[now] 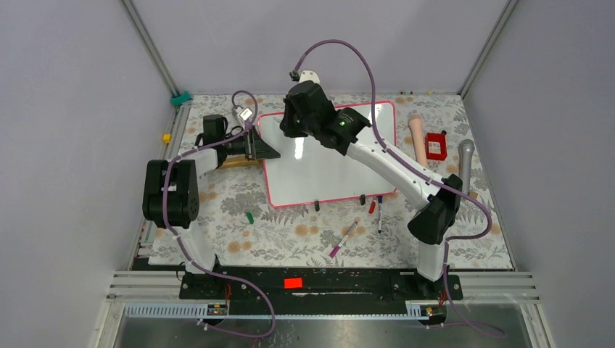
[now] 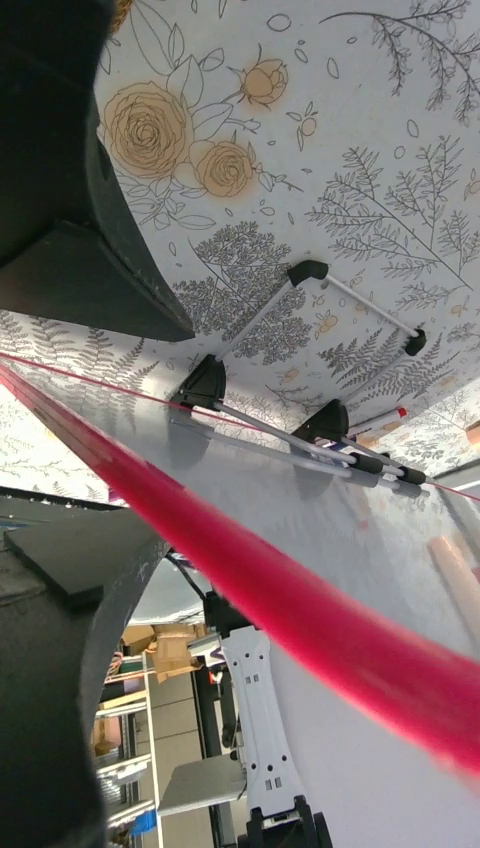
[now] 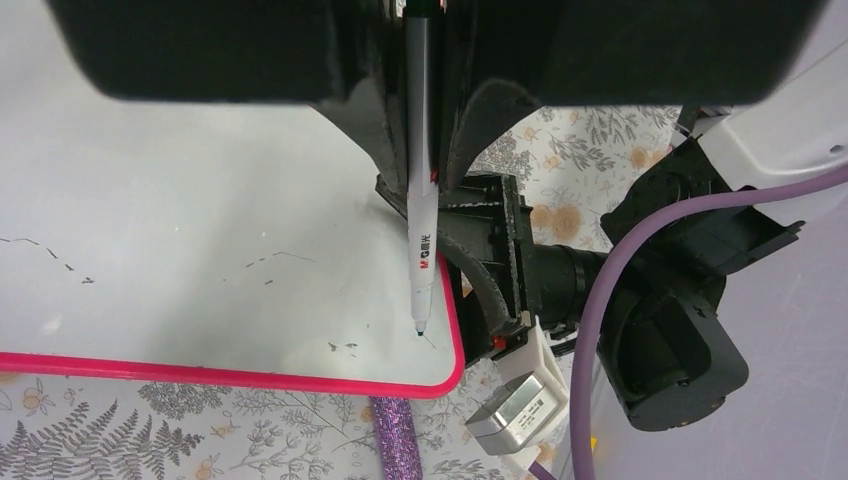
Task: Write a sentence on the whiteboard
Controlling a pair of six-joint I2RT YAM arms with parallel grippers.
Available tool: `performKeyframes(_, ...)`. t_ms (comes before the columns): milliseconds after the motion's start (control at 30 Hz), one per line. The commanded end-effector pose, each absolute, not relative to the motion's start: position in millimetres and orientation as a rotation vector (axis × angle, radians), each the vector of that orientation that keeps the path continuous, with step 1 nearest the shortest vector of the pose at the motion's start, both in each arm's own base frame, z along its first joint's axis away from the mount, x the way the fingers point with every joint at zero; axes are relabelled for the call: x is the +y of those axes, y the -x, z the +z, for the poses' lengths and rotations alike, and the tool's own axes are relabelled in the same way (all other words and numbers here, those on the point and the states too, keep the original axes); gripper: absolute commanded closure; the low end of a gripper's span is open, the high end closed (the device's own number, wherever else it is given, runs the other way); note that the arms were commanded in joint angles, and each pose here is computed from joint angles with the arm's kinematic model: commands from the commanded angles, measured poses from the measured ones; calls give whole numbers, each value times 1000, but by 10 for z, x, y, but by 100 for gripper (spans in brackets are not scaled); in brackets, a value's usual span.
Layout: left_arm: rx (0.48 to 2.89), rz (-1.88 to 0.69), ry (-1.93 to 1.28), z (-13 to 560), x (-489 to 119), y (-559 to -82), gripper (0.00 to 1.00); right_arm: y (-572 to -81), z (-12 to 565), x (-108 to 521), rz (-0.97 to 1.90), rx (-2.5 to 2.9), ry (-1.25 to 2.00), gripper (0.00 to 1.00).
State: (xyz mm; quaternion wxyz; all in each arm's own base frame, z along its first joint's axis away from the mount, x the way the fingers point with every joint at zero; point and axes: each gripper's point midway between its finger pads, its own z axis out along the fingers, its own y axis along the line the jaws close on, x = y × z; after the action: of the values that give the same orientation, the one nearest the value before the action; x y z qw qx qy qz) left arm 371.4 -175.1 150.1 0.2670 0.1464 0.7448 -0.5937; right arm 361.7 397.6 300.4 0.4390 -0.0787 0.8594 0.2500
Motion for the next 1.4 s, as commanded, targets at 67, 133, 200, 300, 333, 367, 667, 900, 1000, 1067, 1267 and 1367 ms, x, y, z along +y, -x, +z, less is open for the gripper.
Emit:
performKeyframes(67,1919,-1580,-503,1717,-1743,-3693,31,-3617,3200,3975,615,2091,196,100)
performKeyframes(133,1943,-1560,-498,1681,-1729,-3675,32,-3613,3206,3970,614,2091,196,100)
performKeyframes(200,1945,-1539,-525,1675,-1721,-3667,34,-3608,3209,3964,614,2092,194,100)
performKeyframes(300,1965,-1508,-511,1669,-1710,-3678,42,-3603,3211,3951,613,2093,191,100)
performKeyframes(333,1978,-1498,-496,1661,-1701,-3676,43,-3598,3215,3949,613,2093,192,100)
performKeyframes(367,1982,-1491,-490,1663,-1699,-3670,43,-3593,3213,3945,613,2094,193,100)
performKeyframes(667,1947,-1466,-528,1791,-1697,-3644,37,-3549,3218,3895,606,2101,201,100)
performKeyframes(900,1925,-1346,-542,1752,-1561,-3652,33,-3547,3246,3858,593,2095,207,100)
performKeyframes(1000,1851,-1335,-587,1789,-1567,-3637,31,-3547,3257,3853,589,2091,211,100)
performKeyframes(1067,1784,-1376,-618,1808,-1591,-3586,31,-3548,3245,3841,581,2094,214,100)
performKeyframes(1267,1550,-1458,-648,2025,-1581,-3554,40,-3539,3238,3832,576,2095,221,100)
performKeyframes(1367,1638,-1588,-532,1921,-1578,-3676,40,-3535,3240,3834,577,2095,225,100)
